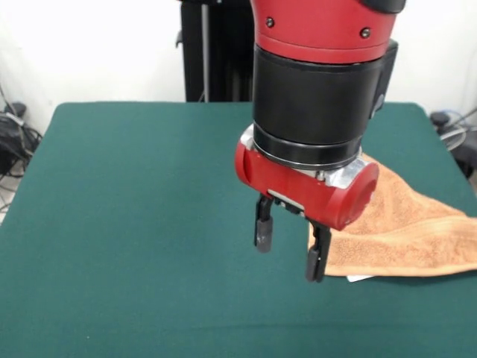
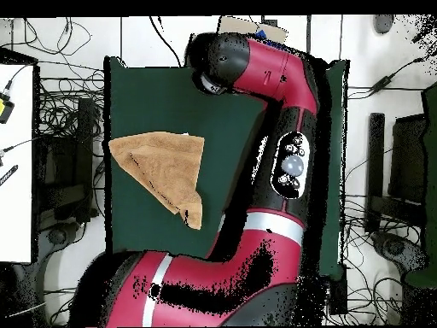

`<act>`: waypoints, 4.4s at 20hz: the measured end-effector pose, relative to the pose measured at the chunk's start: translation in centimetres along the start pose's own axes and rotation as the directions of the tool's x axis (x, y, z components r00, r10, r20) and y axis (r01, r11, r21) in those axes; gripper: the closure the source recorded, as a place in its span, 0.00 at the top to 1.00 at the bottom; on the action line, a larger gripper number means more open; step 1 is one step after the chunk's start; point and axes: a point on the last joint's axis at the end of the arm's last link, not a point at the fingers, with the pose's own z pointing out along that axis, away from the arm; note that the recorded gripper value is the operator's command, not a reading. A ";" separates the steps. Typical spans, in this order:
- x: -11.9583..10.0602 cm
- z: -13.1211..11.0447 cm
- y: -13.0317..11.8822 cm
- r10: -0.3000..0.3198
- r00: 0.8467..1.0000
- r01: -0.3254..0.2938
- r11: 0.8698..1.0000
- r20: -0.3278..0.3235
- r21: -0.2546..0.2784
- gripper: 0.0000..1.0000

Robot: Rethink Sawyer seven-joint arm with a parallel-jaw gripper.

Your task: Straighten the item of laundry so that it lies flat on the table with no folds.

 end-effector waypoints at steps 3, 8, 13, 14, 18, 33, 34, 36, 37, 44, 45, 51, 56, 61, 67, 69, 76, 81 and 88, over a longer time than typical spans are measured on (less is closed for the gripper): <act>0.4 0.6 -0.8 0.010 1.000 -0.010 1.000 -0.013 0.008 1.00; 0.4 2.1 -2.2 0.027 1.000 -0.027 1.000 -0.013 0.013 1.00; 0.3 3.7 -3.3 0.042 0.999 -0.042 0.999 0.014 0.007 1.00; 0.2 4.0 -3.5 0.044 0.999 -0.044 0.999 0.021 0.005 1.00; -0.2 5.8 -4.2 0.055 0.997 -0.055 0.998 0.051 -0.006 1.00; 2.9 11.0 -6.7 0.087 0.995 -0.087 0.996 -0.039 0.018 1.00; 3.1 11.2 -6.8 0.088 0.995 -0.087 0.996 -0.039 0.019 1.00; 3.7 11.9 -7.1 0.088 0.996 -0.087 0.996 -0.035 0.023 1.00; 3.9 12.1 -7.1 0.087 0.996 -0.087 0.996 -0.030 0.022 1.00; 5.6 13.2 -6.2 0.066 0.998 -0.066 0.998 0.022 0.006 1.00; 6.1 13.3 -6.0 0.061 0.998 -0.061 0.998 0.025 0.005 1.00; 8.8 13.3 -5.0 0.036 0.999 -0.036 0.999 0.011 0.014 1.00; 11.3 11.9 -3.9 0.015 1.000 -0.014 1.000 -0.006 0.018 1.00; 12.4 10.3 -3.4 0.009 1.000 -0.008 1.000 -0.011 0.015 1.00; 12.7 8.7 -3.5 0.020 1.000 -0.020 1.000 -0.012 0.010 1.00; 12.6 8.1 -3.5 0.025 1.000 -0.025 1.000 -0.011 0.006 1.00; 12.6 8.7 -3.8 0.038 0.999 -0.038 0.999 -0.017 0.006 1.00; 12.6 10.1 -4.2 0.047 0.999 -0.047 0.999 -0.003 0.004 1.00; 12.7 13.0 -4.8 0.063 0.998 -0.062 0.998 0.032 -0.019 1.00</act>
